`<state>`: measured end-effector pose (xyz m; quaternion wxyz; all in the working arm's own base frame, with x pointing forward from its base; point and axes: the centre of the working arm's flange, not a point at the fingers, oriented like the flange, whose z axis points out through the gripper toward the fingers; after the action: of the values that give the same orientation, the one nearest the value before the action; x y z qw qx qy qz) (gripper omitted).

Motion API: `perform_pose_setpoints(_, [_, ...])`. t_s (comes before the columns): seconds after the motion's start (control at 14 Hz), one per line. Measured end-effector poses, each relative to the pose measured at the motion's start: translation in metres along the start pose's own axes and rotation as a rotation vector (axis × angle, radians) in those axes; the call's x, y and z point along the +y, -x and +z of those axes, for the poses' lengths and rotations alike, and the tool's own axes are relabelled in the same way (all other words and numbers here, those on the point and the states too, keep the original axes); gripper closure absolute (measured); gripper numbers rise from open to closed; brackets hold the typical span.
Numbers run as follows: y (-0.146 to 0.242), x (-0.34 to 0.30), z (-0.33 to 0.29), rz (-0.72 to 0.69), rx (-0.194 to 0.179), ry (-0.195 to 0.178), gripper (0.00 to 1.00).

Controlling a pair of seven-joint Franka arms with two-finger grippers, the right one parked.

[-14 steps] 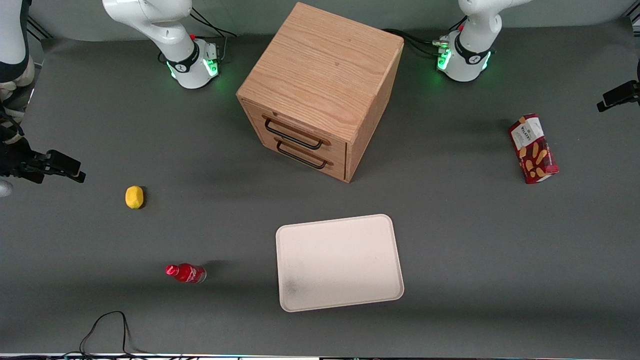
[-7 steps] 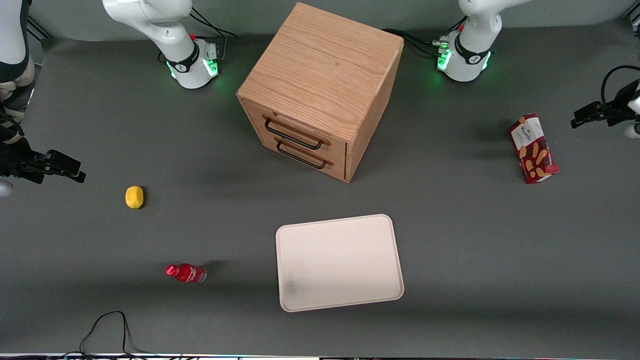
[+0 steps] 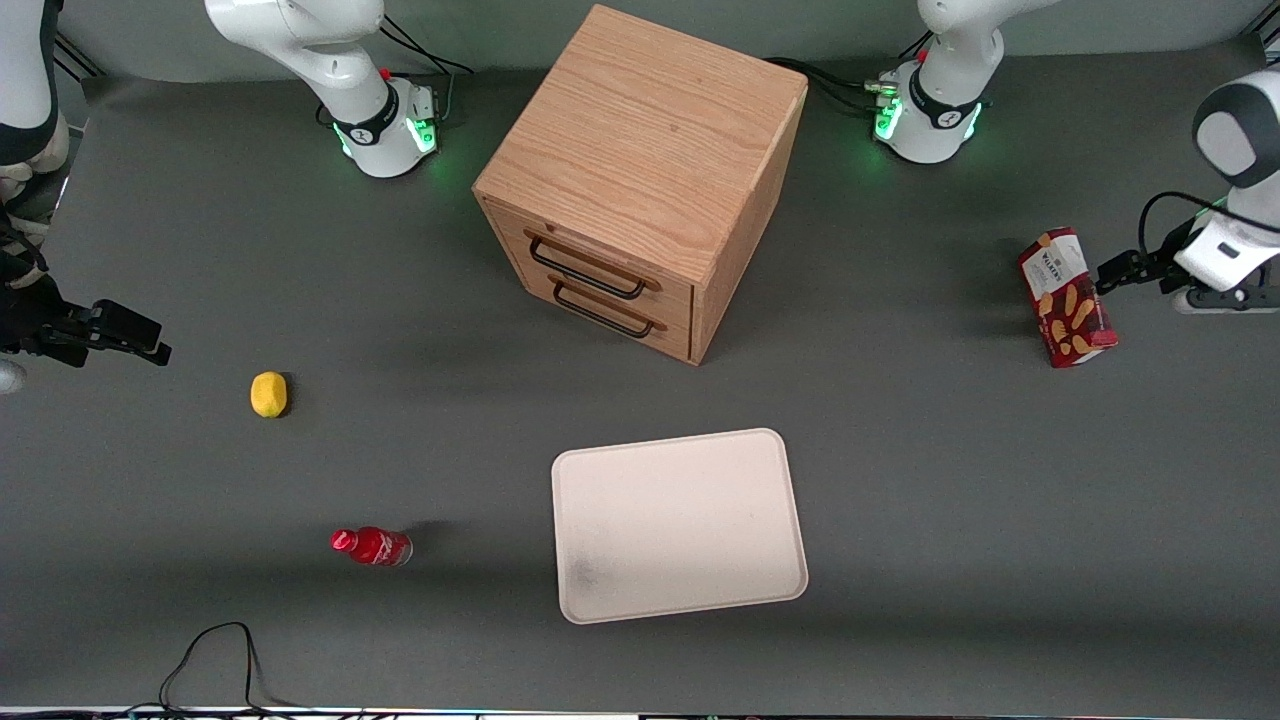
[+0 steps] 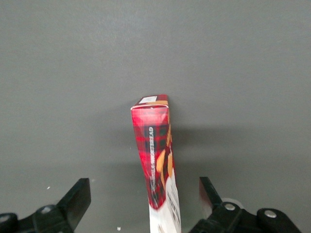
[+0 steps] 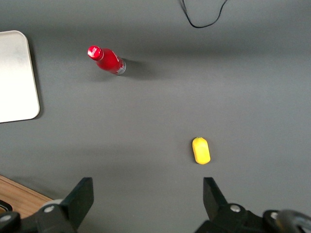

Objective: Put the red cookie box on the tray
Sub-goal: 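Lower the open left gripper around the red shortbread box, then close the left gripper on the box and lift it upright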

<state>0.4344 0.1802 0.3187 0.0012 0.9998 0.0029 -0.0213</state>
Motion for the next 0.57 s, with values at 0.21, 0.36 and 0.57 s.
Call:
perform_pose_setpoints(0.21, [0.000,0.001,0.042,0.003,-0.006,0.000,0.02])
perform_pose_setpoints(0.36, [-0.001,0.001,0.056,0.005,-0.017,0.003,0.02])
perform_pose_setpoints(0.57, [-0.001,0.002,0.068,0.005,-0.028,0.007,0.03])
